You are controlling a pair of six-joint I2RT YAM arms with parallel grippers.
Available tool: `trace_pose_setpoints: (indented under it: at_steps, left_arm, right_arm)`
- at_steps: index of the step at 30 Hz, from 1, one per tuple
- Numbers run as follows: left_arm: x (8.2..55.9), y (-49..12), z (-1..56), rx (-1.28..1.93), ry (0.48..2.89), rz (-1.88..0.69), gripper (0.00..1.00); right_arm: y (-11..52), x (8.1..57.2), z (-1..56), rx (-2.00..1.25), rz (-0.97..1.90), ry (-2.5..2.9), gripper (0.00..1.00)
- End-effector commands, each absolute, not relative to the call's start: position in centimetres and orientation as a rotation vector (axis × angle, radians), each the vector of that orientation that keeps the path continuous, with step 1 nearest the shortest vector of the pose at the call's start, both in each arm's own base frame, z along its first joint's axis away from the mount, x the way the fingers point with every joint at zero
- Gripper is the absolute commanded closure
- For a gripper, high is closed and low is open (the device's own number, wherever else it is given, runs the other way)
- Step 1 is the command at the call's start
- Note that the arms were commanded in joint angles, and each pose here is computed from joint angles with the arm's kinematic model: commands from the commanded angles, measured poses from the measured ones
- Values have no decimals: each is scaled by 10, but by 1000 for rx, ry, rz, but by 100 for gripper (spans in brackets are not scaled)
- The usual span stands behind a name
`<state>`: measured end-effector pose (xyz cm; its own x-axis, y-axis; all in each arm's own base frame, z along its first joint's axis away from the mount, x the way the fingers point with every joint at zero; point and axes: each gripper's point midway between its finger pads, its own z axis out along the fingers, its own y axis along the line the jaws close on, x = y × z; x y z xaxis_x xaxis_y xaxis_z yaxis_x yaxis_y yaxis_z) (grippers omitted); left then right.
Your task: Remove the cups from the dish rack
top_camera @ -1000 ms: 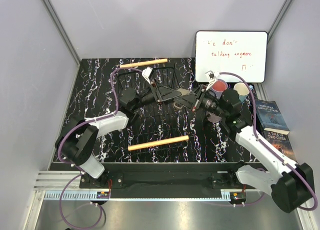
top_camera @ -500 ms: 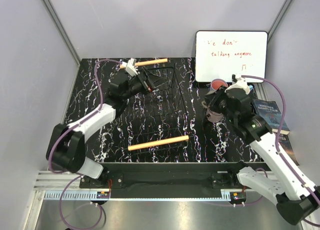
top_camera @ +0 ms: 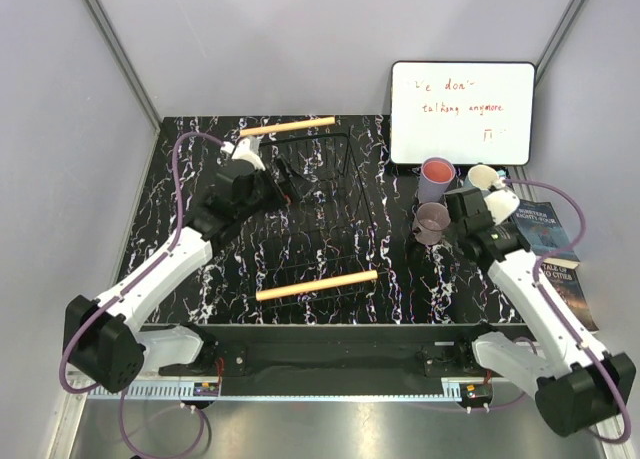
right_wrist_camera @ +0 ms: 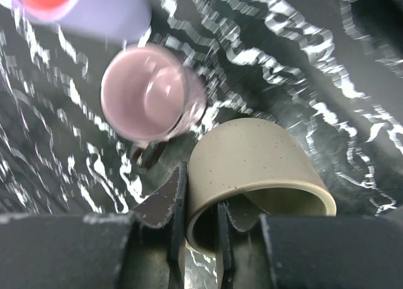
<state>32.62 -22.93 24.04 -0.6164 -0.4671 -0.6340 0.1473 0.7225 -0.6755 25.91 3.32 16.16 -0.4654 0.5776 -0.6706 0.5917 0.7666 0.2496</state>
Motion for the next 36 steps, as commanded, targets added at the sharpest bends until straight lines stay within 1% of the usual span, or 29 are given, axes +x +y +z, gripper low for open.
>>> trace_pose_setpoints:
  at_steps: [1, 7, 11, 18, 23, 30, 36]
  left_arm:
    - [321, -204, 220, -316, 2113, -742, 1]
    - [319, -201, 210, -386, 2167, -710, 1]
    - [318, -199, 204, -402, 2197, -685, 1]
    - [316, -198, 198, -408, 2219, -668, 1]
    - [314, -198, 191, -414, 2245, -657, 1]
    - [311, -197, 184, -415, 2272, -641, 1]
    - [312, -199, 180, -413, 2287, -636, 1]
  right_arm:
    - [-8, 259, 187, 1003, -107, 2022, 100]
    - [-17, 263, 151, 1124, -126, 2122, 100]
    - [-12, 277, 132, 1209, -123, 2197, 100]
    - [-14, 307, 135, 1285, -112, 2203, 100]
    - [-27, 315, 117, 1356, -149, 2229, 100]
    - [-50, 307, 78, 1425, -254, 2270, 100]
    - [-47, 302, 51, 1420, -251, 2315, 100]
